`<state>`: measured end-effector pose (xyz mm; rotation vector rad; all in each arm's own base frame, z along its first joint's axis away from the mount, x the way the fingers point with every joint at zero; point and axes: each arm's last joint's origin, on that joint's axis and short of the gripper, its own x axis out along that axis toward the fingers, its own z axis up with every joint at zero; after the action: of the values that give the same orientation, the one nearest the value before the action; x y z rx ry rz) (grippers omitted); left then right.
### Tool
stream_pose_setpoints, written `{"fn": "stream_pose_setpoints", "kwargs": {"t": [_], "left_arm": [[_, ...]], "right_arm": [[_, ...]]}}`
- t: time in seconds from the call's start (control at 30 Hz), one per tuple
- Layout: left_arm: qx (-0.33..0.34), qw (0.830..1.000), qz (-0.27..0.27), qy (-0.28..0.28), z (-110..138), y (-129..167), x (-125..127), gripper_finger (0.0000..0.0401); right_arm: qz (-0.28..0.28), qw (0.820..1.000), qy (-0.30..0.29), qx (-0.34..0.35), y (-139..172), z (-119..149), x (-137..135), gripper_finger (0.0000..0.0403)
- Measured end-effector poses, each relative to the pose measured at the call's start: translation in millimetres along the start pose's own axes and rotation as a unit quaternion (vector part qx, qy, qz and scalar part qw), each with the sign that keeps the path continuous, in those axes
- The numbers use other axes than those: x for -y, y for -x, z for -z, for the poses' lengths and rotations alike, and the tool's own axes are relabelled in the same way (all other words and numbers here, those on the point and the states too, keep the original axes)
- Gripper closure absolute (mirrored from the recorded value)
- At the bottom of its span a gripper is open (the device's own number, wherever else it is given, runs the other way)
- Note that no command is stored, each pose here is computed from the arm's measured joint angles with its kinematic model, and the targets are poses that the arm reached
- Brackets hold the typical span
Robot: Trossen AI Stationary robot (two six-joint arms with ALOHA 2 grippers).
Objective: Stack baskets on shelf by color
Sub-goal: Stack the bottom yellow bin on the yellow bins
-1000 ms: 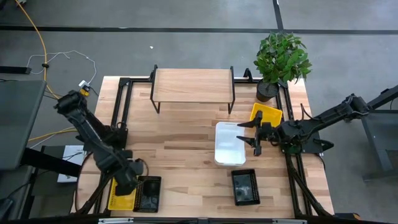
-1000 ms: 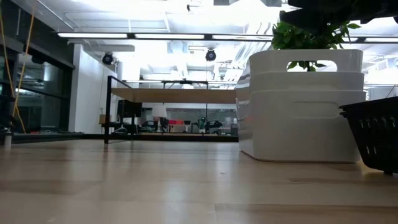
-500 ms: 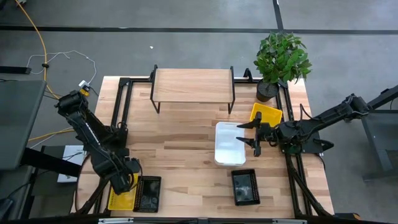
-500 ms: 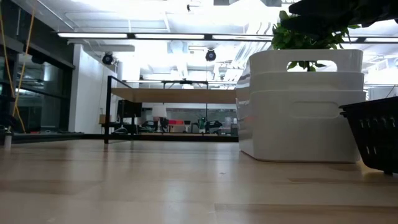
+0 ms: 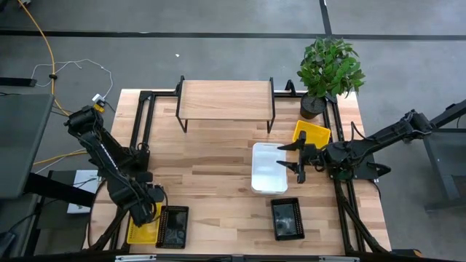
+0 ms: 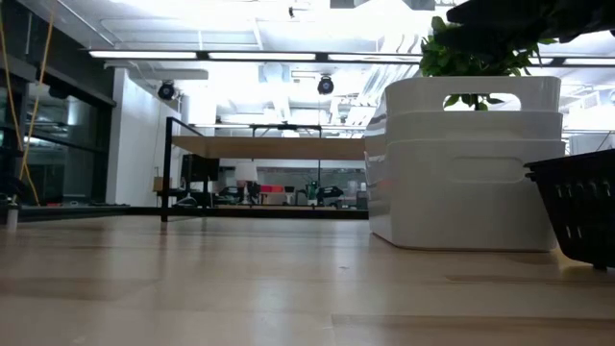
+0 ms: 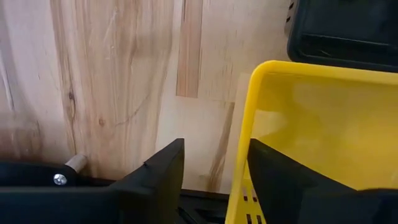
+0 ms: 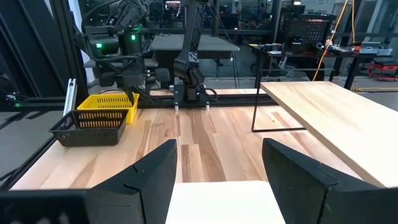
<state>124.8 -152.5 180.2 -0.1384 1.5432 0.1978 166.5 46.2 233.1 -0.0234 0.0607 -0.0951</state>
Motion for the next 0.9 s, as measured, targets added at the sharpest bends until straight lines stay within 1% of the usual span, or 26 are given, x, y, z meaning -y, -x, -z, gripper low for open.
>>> {"fn": "stream_pose_setpoints", "kwargs": {"t": [0.17, 0.43, 0.57, 0.67, 0.8, 0.9], "left_arm": [[0.000, 1.000, 0.000, -0.012, 0.0, 0.0, 0.0, 0.0295], [0.000, 1.000, 0.000, -0.027, 0.1, 0.2, -0.2, 0.0390], [-0.002, 1.000, 0.003, -0.025, -2.2, 1.5, -0.5, 0.0392], [-0.002, 1.000, 0.009, -0.025, -7.0, 9.8, 0.3, 0.0398], [0.003, 0.999, 0.016, -0.034, -16.6, 31.4, 1.0, 0.0399], [0.001, 0.999, 0.001, -0.035, -23.1, 54.0, -2.1, 0.0400]], "right_arm": [[0.000, 1.000, 0.003, -0.007, 0.0, 1.4, 0.0, 0.0179], [0.000, 1.000, 0.003, -0.007, 0.0, 1.4, 0.0, 0.0179], [0.000, 1.000, 0.003, -0.007, 0.0, 1.4, 0.0, 0.0179], [0.000, 1.000, 0.003, -0.007, 0.0, 1.4, 0.0, 0.0179], [0.001, 1.000, 0.003, -0.007, 0.0, 1.4, 0.0, 0.0179], [0.001, 1.000, 0.003, -0.007, 0.0, 1.4, 0.0, 0.0179]]}}
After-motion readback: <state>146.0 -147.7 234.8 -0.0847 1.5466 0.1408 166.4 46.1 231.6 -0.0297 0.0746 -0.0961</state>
